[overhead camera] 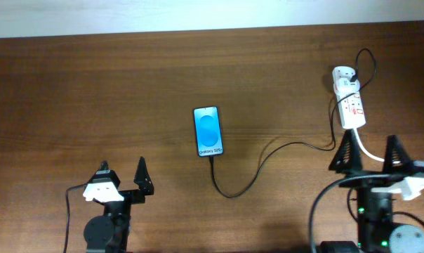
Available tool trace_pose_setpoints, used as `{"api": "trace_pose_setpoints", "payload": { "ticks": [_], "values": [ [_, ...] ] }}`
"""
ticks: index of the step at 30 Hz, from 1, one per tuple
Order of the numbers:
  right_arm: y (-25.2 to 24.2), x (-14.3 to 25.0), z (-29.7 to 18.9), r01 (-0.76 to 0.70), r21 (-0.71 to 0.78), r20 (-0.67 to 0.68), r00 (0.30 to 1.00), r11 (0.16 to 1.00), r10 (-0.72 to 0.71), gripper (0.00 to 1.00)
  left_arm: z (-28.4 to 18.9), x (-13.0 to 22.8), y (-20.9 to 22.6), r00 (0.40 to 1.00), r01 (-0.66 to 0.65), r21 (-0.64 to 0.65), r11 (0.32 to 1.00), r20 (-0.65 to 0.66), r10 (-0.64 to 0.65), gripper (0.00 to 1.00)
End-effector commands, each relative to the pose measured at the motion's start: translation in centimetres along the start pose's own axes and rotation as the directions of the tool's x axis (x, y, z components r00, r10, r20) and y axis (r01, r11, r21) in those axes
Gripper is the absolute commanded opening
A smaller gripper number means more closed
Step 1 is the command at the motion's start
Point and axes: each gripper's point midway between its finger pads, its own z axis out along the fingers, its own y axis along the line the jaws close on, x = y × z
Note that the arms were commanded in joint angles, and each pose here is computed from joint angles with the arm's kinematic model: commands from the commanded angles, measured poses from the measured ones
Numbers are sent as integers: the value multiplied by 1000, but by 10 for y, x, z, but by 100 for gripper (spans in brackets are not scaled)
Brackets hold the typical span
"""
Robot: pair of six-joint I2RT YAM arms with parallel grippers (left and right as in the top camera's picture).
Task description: Plug charger to phone and switch on socket
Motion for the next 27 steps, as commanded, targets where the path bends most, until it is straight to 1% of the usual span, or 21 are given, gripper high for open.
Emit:
{"api": "trace_pose_setpoints", "payload": {
  "ticks": [1,3,7,8,10,11,14,27],
  "values": [
    [-13,40,-4,55,8,-2,998,998,-55,99,0,1,-1,1000,-19,7,1000,0,19,99],
    [-20,64,-3,81,14,-7,997,997,-81,99,0,1,-1,1000,-19,7,1000,0,19,99],
    [-34,115,1,208,13,-75,976,978,-206,99,0,1,-1,1000,-19,7,1000,0,19,99],
    [-33,128,1,273,-18,-107,956,962,-274,99,0,1,-1,1000,-19,7,1000,0,19,99],
    [-31,138,0,363,-62,-138,920,930,-368,99,0,1,-1,1000,-19,7,1000,0,19,99],
    [-33,144,-1,381,-66,-161,908,922,-387,99,0,1,-1,1000,-19,7,1000,0,19,99],
    [-40,170,-8,373,-82,-272,884,924,-380,99,0,1,-1,1000,-19,7,1000,1,19,99],
    [-39,170,-8,375,-86,-270,883,923,-384,99,0,1,-1,1000,-19,7,1000,0,19,99]
  ]
}}
